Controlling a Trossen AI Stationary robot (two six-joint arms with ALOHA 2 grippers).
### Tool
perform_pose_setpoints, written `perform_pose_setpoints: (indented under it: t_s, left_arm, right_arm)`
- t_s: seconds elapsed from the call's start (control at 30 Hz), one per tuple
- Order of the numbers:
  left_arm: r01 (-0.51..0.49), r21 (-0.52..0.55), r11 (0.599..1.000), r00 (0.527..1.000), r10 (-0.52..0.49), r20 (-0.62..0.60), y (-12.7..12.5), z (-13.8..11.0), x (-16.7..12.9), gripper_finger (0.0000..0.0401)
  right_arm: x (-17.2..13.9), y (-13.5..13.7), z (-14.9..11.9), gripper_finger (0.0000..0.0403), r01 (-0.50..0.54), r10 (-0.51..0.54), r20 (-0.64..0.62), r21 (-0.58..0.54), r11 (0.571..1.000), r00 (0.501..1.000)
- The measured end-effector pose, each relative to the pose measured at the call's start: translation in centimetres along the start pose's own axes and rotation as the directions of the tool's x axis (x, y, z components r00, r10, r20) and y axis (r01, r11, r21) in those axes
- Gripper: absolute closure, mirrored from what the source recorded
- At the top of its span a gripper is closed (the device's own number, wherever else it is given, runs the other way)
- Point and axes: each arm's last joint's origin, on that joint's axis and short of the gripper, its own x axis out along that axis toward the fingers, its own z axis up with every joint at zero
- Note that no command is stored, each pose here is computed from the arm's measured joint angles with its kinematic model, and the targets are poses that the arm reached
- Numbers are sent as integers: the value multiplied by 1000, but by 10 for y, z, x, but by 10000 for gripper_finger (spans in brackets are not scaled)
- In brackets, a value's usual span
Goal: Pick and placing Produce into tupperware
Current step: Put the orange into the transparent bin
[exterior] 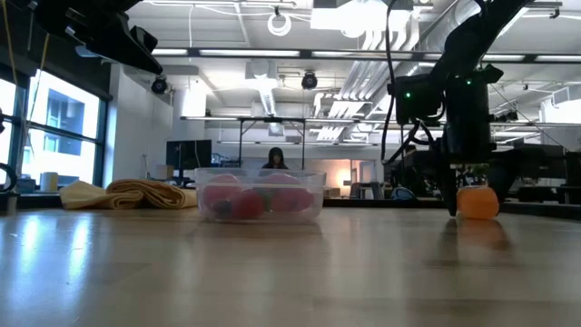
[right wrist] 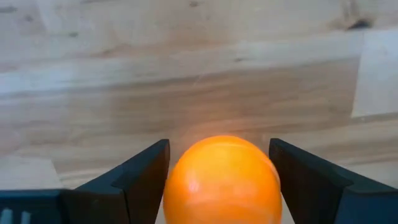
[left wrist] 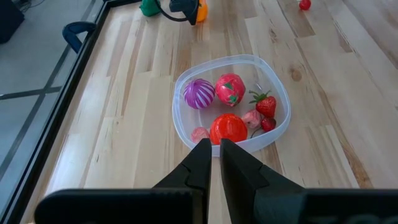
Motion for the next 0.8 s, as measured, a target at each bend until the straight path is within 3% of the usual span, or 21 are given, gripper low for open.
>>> perform_pose_setpoints:
  t_s: [0.8]
  left_arm:
    - [0, 0, 1000, 1000, 0, 0, 0, 0, 0, 377]
  right_arm:
    - [0, 3, -12, 135, -1, 1, -5, -10, 1000, 1000]
